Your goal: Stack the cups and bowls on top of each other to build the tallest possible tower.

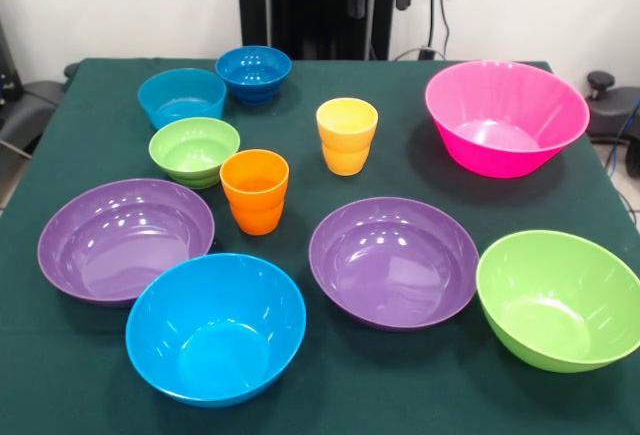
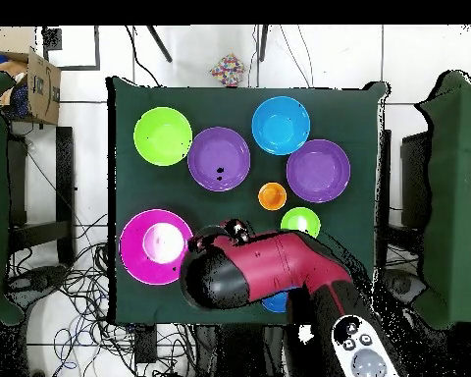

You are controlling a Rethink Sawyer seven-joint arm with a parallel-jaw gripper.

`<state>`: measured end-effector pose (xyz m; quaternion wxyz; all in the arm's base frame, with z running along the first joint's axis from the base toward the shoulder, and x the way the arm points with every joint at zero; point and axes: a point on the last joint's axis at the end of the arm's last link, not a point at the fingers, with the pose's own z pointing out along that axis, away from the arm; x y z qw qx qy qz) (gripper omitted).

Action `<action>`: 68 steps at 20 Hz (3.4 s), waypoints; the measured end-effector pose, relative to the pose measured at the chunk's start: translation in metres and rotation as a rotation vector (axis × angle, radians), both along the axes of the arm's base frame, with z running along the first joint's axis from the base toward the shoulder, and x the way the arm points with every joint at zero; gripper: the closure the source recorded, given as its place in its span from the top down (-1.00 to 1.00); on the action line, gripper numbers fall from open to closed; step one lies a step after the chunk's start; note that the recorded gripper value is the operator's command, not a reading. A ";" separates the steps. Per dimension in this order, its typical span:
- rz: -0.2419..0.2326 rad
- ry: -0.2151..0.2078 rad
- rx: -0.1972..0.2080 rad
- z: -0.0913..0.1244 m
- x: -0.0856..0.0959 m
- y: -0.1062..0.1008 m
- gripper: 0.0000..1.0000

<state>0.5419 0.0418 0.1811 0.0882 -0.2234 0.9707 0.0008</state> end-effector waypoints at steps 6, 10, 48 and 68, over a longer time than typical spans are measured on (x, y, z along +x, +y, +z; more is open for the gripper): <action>0.006 -0.007 -0.028 0.024 0.046 0.006 1.00; -0.013 -0.031 -0.022 0.034 0.077 0.002 1.00; -0.149 0.033 0.076 0.026 0.248 -0.077 1.00; -0.155 0.076 0.090 -0.014 0.238 -0.121 1.00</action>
